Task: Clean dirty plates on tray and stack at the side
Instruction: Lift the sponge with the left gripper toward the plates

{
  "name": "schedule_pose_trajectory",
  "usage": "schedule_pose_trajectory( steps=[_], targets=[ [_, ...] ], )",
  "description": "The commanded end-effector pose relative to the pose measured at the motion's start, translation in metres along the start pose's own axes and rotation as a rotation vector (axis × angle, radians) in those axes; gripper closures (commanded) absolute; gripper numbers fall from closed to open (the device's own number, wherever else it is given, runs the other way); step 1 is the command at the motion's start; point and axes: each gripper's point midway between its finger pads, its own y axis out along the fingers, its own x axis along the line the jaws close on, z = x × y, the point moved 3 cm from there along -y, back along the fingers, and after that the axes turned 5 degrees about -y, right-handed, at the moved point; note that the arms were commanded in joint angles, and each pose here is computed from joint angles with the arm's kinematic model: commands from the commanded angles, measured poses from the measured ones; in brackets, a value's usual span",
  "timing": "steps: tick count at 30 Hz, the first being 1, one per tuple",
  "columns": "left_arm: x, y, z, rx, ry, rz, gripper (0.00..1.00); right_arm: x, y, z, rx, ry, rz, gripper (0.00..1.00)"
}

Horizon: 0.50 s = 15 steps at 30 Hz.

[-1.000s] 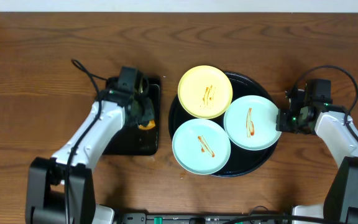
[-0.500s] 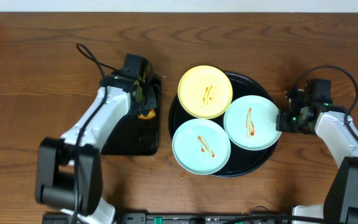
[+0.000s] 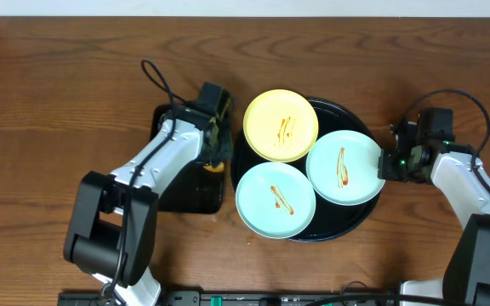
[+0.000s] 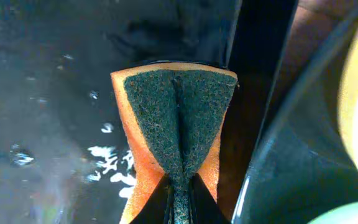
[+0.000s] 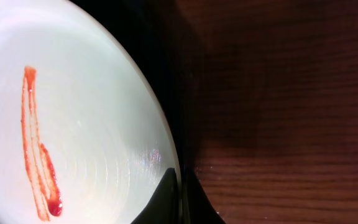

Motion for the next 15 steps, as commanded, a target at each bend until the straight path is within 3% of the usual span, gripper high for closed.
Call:
schedule_pose_trajectory(
  steps=[1, 9, 15],
  targets=[
    [-0.009, -0.003, -0.005, -0.03, 0.007, 0.025, 0.93, -0.001, -0.003, -0.007, -0.016, 0.002, -0.005, 0.99],
    [-0.013, -0.016, -0.019, -0.082, 0.034, 0.021, 0.93, -0.001, -0.003, -0.007, -0.016, 0.002, -0.005, 0.99],
    [-0.011, -0.053, -0.038, -0.193, 0.043, -0.018, 0.93, -0.001, -0.003, -0.006, -0.015, 0.003, -0.005, 0.99]
  ],
)
